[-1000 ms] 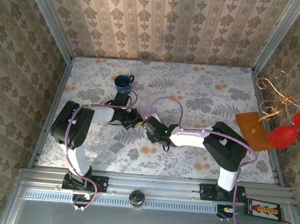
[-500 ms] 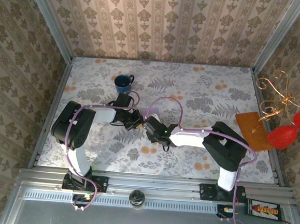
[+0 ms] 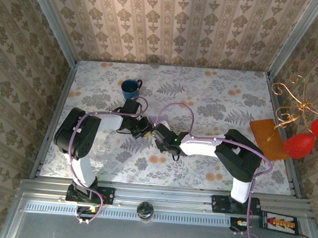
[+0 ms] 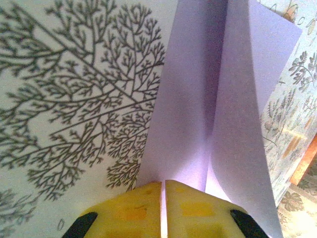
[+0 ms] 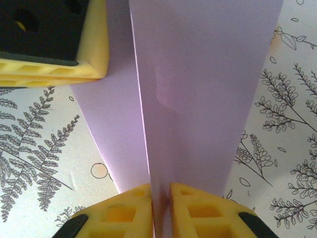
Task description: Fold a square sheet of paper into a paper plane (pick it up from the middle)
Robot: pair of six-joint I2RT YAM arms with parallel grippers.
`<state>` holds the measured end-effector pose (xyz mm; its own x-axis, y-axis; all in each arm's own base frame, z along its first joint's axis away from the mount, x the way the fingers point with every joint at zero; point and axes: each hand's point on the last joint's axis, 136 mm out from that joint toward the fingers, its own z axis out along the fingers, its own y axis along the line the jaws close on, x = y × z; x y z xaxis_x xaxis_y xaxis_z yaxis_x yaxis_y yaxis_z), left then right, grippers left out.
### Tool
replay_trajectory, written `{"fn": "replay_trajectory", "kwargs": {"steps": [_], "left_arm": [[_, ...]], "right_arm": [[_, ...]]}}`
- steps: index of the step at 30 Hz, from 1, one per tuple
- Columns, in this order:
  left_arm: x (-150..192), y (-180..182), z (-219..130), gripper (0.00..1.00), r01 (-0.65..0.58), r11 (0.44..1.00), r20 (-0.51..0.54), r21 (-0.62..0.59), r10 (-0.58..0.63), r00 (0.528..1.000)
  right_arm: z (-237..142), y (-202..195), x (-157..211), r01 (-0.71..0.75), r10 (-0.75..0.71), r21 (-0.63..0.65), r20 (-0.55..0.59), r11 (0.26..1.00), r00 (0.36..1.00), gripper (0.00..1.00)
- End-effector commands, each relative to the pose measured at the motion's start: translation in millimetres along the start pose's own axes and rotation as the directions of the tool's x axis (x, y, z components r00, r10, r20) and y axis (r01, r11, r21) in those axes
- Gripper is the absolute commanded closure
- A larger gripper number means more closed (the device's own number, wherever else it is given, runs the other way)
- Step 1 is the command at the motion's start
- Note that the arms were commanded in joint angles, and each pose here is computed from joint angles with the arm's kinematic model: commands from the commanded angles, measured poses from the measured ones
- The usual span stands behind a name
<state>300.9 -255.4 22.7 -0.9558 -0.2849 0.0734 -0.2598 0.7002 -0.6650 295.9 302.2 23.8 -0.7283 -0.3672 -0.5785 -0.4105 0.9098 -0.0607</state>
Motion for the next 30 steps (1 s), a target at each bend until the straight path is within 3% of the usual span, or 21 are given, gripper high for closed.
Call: {"fn": "replay_trajectory", "kwargs": {"steps": [1, 10, 20, 30], "left_arm": [[-4, -5, -16, 0.89, -0.017, 1.0, 0.031, -0.013, 0.017, 0.999], [-9, -5, -45, 0.87, -0.03, 0.999, 0.108, 0.023, 0.027, 0.994], [1, -29, -43, 0.8, -0.094, 0.975, 0.107, 0.2, 0.073, 0.992], [6, -47, -35, 0.77, -0.138, 0.941, 0.082, 0.309, 0.118, 0.99]], "right_arm": [[-2, 2, 6, -0.009, 0.009, -0.023, -0.017, 1.0, 1.0, 0.86], [-13, 13, -3, -0.115, 0.107, -0.22, -0.046, 0.969, 0.993, 0.9], [-12, 20, -6, -0.296, 0.261, -0.435, -0.139, 0.85, 0.955, 0.9], [-9, 15, -6, -0.425, 0.36, -0.533, -0.228, 0.732, 0.905, 0.9]]}}
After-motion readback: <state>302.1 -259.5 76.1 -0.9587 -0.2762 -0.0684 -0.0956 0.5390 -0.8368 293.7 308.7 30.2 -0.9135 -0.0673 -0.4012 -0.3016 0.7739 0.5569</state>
